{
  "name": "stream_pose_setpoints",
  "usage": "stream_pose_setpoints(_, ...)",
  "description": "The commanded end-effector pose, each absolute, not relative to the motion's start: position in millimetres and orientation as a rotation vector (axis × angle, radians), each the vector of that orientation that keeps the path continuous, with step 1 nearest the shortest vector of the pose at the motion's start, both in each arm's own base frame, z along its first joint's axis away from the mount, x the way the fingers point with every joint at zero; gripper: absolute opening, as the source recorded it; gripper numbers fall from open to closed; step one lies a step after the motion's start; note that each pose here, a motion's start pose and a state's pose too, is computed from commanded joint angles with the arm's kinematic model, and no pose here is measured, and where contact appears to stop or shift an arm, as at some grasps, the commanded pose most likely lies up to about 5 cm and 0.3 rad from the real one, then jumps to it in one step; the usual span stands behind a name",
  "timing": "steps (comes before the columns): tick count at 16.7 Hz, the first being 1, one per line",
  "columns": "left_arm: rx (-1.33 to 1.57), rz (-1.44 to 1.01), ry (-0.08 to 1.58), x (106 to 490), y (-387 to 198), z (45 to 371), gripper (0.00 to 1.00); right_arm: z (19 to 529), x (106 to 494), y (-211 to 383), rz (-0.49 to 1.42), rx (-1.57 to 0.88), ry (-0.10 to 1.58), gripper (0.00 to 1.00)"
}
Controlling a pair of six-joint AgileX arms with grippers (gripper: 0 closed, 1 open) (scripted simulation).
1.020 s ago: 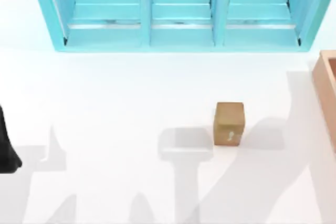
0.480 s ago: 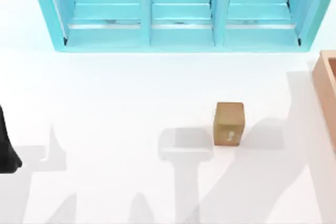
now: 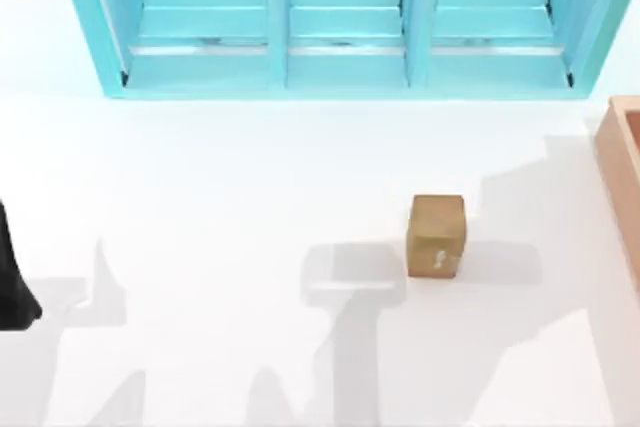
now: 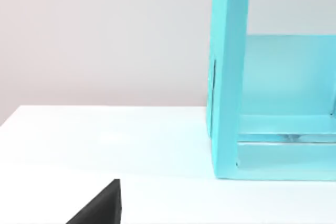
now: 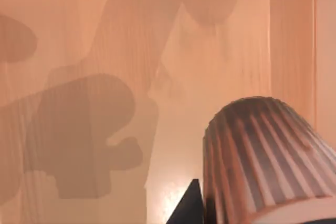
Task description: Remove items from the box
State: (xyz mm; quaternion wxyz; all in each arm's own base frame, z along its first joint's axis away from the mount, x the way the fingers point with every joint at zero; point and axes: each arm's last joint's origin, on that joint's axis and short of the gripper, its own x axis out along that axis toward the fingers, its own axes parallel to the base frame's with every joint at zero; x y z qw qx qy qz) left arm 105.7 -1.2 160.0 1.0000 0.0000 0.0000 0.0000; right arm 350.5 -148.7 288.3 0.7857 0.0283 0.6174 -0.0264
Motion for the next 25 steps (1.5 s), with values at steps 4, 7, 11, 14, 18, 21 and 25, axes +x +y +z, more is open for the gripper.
stream_pose_setpoints(4,0.000,0.000,0.000,106,-1,160,1.00,307,350,-134,-0.037,0.053,1.408,0.00)
stream_pose_setpoints(7,0.000,0.000,0.000,106,-1,160,1.00,298,354,-123,-0.032,0.046,1.514,0.00)
stream_pose_setpoints(11,0.000,0.000,0.000,106,-1,160,1.00,291,356,-118,-0.032,0.040,1.564,0.00)
stream_pose_setpoints(14,0.000,0.000,0.000,106,-1,160,1.00,291,356,-119,-0.034,0.044,1.558,0.00)
stream_pose_setpoints(18,0.000,0.000,0.000,106,-1,160,1.00,284,374,-80,0.002,-0.002,1.503,0.00)
stream_pose_setpoints(21,0.000,0.000,0.000,106,-1,160,1.00,270,388,-19,0.036,-0.023,1.460,0.00)
stream_pose_setpoints(25,0.000,0.000,0.000,106,-1,160,1.00,243,384,71,0.057,-0.006,1.460,0.00)
